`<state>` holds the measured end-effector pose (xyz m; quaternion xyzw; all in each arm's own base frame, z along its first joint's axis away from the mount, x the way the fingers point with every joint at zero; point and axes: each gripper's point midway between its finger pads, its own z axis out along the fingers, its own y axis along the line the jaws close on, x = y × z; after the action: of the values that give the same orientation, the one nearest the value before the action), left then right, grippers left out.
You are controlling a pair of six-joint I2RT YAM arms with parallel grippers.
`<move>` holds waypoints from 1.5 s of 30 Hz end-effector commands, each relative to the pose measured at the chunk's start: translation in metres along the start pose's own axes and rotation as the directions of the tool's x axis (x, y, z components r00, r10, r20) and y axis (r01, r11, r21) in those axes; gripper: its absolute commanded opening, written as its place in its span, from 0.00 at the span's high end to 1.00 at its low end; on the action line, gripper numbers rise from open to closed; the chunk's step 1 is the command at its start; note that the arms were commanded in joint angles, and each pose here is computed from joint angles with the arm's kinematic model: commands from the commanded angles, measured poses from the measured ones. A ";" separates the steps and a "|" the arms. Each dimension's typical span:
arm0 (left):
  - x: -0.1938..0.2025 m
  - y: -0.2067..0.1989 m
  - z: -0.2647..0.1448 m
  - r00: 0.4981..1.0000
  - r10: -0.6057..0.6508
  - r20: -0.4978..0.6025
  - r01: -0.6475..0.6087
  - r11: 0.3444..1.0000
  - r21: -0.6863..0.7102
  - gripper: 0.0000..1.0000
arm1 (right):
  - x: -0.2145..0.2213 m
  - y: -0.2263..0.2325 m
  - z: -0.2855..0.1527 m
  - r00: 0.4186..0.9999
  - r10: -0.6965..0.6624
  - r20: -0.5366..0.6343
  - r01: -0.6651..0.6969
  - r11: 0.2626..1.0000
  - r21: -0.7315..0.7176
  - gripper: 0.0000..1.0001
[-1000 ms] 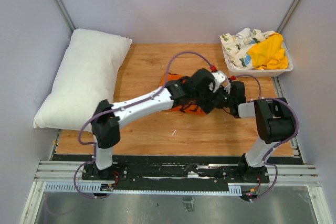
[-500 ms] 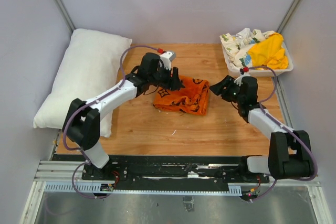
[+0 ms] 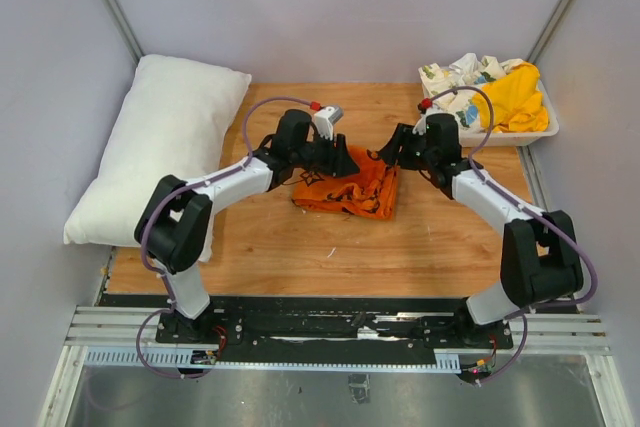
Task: Remove the pillowcase from the pillow
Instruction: Fold the pillowcase at the center of the board, then adjust the pillowcase at the center of the board.
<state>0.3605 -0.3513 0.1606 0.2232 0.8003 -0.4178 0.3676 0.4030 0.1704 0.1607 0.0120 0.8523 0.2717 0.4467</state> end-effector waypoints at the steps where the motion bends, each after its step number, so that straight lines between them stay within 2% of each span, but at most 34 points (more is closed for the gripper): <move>1: 0.011 -0.019 0.007 1.000 -0.017 0.000 0.017 0.997 0.080 0.53 | 0.021 -0.027 0.006 0.995 -0.061 -0.084 0.070 0.992 0.108 0.48; 9: 0.037 -0.035 0.021 0.997 -0.071 -0.041 0.076 0.988 0.138 0.54 | 0.042 -0.066 0.034 0.991 -0.021 -0.132 0.043 0.986 0.163 0.61; 14: 0.049 -0.044 0.029 0.995 -0.079 -0.069 0.088 0.985 0.149 0.54 | 0.048 -0.104 0.053 0.983 0.154 -0.103 -0.134 0.975 0.177 0.70; 24: 0.062 -0.076 0.048 0.990 -0.088 -0.109 0.111 0.970 0.219 0.52 | 0.067 -0.105 0.076 0.955 0.262 -0.140 -0.246 0.962 0.120 0.70; 26: 0.056 -0.079 0.046 0.992 -0.074 -0.100 0.093 0.973 0.211 0.44 | 0.070 -0.105 0.075 0.953 0.267 -0.144 -0.251 0.961 0.117 0.70; 30: 0.031 -0.065 0.032 0.999 0.029 -0.044 -0.026 0.997 0.070 0.12 | 0.072 -0.102 0.071 0.954 0.263 -0.146 -0.249 0.962 0.111 0.68; 33: 0.018 -0.050 0.018 0.992 0.120 -0.029 -0.122 0.991 -0.051 0.03 | 0.072 -0.100 0.068 0.953 0.265 -0.148 -0.252 0.962 0.101 0.67; 37: 0.017 -0.037 0.004 0.969 0.245 -0.038 -0.248 0.958 -0.142 0.04 | 0.070 -0.095 0.067 0.952 0.269 -0.146 -0.260 0.962 0.083 0.66; 40: 0.035 -0.038 0.006 0.934 0.344 -0.098 -0.355 0.922 -0.153 0.11 | 0.068 -0.092 0.066 0.952 0.270 -0.146 -0.262 0.962 0.072 0.65; 45: 0.049 -0.034 0.027 0.928 0.335 -0.163 -0.364 0.909 -0.203 0.20 | 0.067 -0.090 0.063 0.953 0.266 -0.145 -0.259 0.964 0.066 0.65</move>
<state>0.3097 -0.3877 0.1472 0.3279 0.7989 -0.2909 0.4119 0.4462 0.1438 0.0498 0.1071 0.8708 0.3129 0.3639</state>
